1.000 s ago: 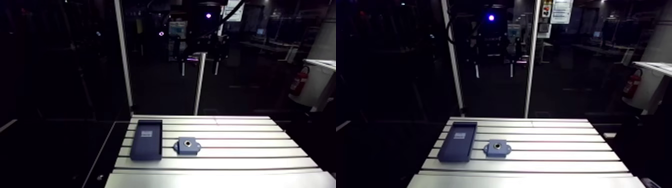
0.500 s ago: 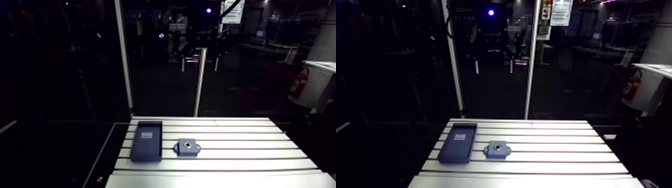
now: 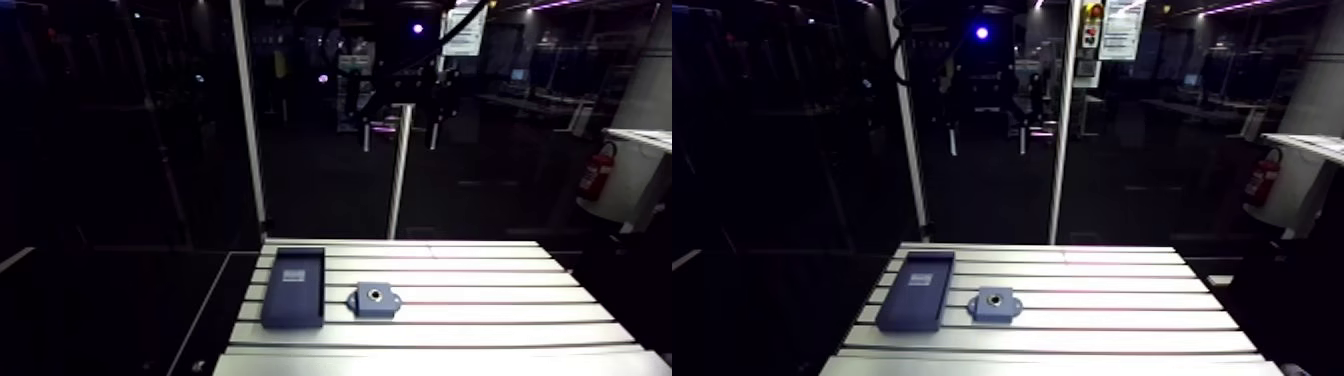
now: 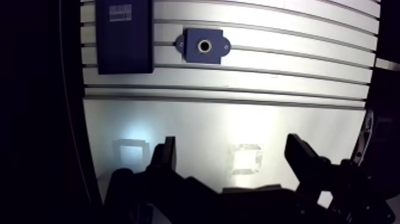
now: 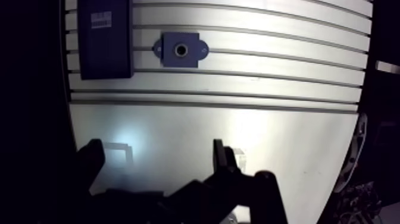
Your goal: Pick up the bearing and press it into the housing until flush.
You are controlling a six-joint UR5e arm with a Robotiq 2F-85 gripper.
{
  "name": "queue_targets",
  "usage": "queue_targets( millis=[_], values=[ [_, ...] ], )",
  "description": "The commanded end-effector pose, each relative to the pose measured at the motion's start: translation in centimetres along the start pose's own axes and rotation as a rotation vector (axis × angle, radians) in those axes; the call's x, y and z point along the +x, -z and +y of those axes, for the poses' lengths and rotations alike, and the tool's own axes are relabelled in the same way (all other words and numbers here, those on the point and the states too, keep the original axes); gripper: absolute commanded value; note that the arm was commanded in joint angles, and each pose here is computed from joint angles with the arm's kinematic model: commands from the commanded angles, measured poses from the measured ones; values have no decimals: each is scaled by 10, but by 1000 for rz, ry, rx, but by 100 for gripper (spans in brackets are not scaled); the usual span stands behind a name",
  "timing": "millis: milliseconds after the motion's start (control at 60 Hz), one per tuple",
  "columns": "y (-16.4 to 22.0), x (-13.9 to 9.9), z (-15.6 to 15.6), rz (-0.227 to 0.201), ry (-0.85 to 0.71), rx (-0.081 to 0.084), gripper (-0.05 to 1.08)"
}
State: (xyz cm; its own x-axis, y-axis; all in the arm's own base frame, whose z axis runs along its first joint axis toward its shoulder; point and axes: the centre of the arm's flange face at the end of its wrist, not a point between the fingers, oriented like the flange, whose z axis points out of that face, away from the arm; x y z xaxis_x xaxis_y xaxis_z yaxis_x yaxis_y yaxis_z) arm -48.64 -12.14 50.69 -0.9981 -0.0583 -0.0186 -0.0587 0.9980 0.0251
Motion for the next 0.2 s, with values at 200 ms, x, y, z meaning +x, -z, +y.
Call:
queue_targets(
  millis=[200],
  values=[
    [-1,-4,-7,-2,13,3,1]
  ],
)
